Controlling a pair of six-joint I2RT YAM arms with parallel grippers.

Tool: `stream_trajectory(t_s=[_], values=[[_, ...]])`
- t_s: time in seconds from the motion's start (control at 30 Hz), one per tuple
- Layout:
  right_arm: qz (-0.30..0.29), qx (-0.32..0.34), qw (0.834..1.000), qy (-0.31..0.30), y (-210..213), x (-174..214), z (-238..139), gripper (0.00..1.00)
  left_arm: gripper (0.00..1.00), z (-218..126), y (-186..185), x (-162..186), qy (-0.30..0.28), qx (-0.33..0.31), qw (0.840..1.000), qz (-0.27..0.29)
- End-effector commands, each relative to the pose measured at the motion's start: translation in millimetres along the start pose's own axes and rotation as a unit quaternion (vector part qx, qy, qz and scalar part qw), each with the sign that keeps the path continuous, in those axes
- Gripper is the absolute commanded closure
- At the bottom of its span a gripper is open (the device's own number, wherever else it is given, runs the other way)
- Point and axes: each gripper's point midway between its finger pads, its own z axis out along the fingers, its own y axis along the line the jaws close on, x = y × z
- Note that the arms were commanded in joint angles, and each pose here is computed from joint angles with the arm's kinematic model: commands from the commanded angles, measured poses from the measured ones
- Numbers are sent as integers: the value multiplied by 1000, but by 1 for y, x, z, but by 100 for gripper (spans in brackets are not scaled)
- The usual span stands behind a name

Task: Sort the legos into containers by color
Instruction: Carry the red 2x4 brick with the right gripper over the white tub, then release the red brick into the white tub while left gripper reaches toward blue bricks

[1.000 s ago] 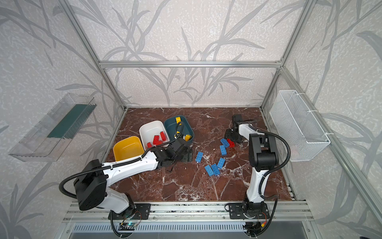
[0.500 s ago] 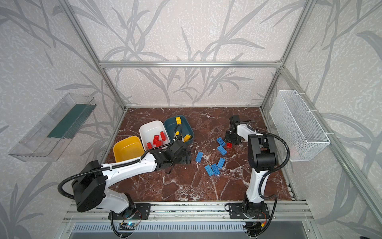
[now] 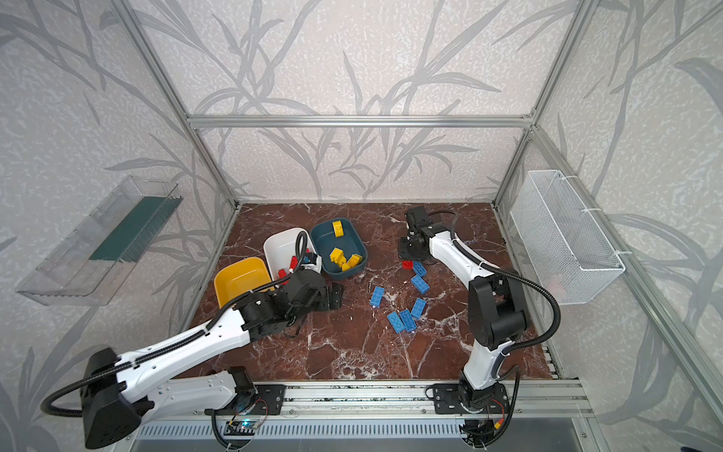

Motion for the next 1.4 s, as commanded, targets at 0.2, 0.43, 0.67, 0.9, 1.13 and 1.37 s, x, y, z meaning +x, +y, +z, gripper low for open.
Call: stream_trajectory(t_s=[0.2,0.43,0.67,0.9,1.13,1.37], values=[[-105,-149,983,-8,186,-7,-9,75,5,-67,82,-12,-96,-82,991,-34],[-154,-202,967,12,274,8,29,75,5,-83,111,8,-88,-99,989,-65],[-157,-216,963,25,309,13,67,74,5,-83,117,18,-76,-97,990,-70],[-151,-211,966,14,311,7,79,64,5,-77,112,19,-66,-100,991,-54],[-145,-209,967,-6,304,-9,63,41,5,-68,98,18,-47,-91,994,-35],[-149,-206,967,-26,285,-25,17,39,5,-46,70,16,-13,-76,997,-4]])
